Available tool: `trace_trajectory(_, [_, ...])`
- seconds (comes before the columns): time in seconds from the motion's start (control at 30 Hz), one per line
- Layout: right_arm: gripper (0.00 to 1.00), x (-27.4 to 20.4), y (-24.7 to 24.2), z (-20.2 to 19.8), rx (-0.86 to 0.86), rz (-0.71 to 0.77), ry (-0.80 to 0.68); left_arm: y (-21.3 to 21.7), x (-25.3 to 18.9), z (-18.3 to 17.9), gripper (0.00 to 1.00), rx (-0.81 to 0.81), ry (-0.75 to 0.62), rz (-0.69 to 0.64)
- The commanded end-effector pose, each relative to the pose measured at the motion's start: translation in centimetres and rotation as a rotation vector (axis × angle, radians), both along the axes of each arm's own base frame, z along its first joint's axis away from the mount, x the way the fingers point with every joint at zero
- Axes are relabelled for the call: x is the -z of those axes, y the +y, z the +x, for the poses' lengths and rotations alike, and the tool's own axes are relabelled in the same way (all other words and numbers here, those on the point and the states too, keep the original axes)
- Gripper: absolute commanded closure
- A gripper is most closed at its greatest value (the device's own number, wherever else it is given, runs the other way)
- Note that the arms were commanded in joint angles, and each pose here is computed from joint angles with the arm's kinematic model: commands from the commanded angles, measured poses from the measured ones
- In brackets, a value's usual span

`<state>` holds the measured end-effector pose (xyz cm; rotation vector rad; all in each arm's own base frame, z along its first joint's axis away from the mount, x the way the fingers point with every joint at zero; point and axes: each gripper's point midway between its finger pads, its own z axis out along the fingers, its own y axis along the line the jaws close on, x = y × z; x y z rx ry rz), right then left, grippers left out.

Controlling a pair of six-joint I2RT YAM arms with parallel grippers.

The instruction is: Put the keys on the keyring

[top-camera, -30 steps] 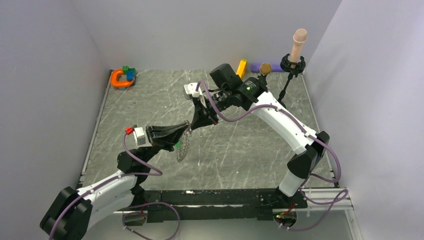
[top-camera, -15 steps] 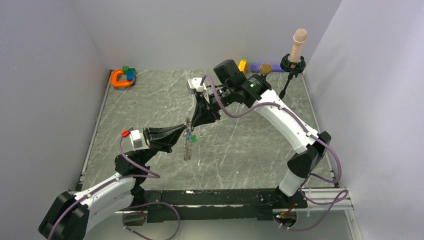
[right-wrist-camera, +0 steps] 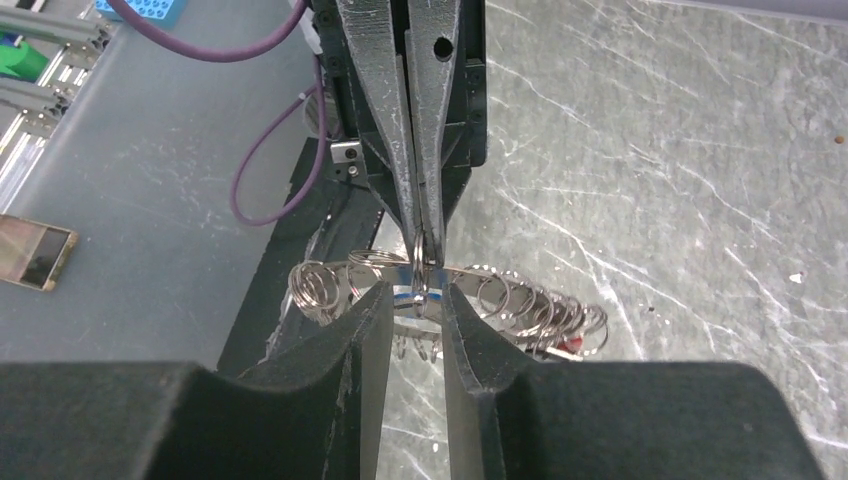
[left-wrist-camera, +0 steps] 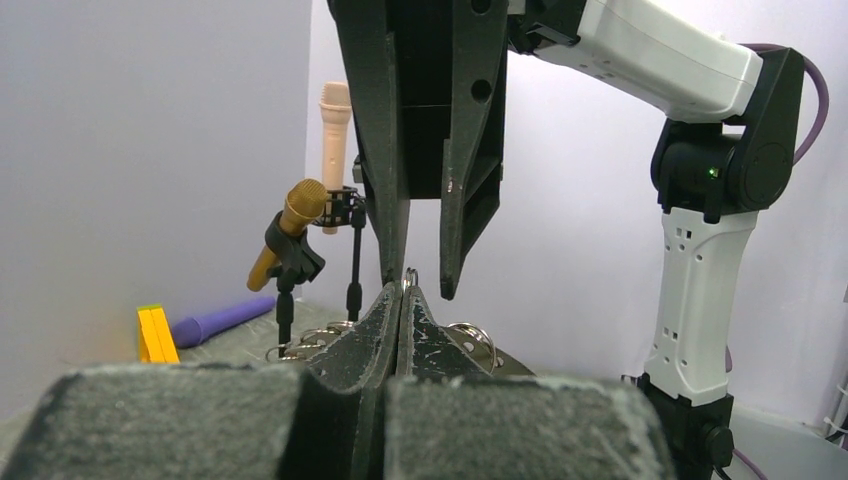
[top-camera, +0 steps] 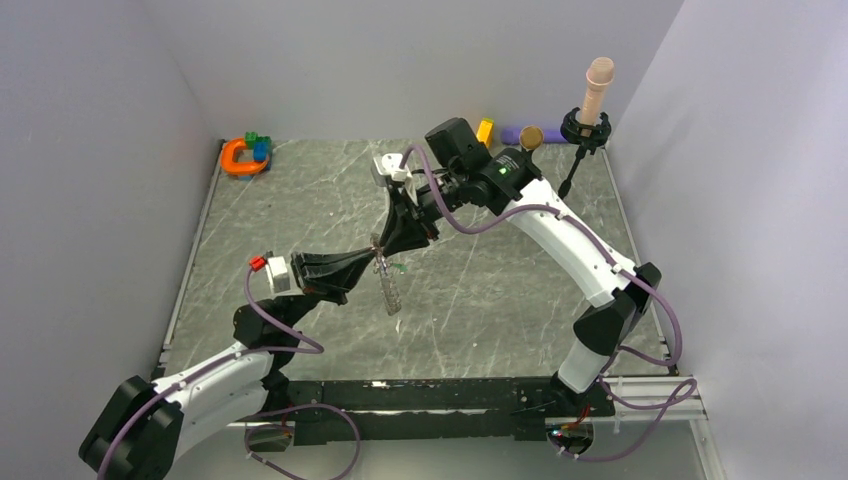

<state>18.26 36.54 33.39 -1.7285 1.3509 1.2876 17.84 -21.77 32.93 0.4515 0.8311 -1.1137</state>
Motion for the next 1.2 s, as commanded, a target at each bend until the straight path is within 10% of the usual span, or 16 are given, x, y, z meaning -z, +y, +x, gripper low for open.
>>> trace_trajectory(0.0, [0.71, -1.0, 0.9, 0.0, -0.020, 0.045, 0.006, 0.7, -2.3, -1.3, 1.00, 0.013, -0.086, -0.065])
trace_trajectory(0.13, [0.73, -1.0, 1.1, 0.1, -0.020, 0.045, 0.010, 0.7, -2.4, -1.4, 1.00, 0.018, -0.086, -0.067])
trace_trajectory(0.27, [0.99, -0.9, 1.0, 0.0, -0.024, 0.044, 0.007, 0.8, -2.3, -1.4, 1.00, 0.012, -0.087, -0.062])
trace_trajectory(0.43, [1.00, -1.0, 0.6, 0.1, -0.017, 0.035, -0.032, 0.7, -1.8, -1.4, 1.00, 0.005, -0.077, -0.043])
trace_trajectory(0.7, [1.00, 0.4, -1.1, 1.0, -0.008, -0.072, -0.180, -0.9, 2.1, -0.5, 0.45, -0.019, 0.014, 0.312])
trace_trajectory(1.17, [1.00, 3.3, -1.8, 0.4, -0.085, -0.235, -0.314, -2.2, 4.6, -0.1, 0.56, 0.041, 0.028, 0.668])
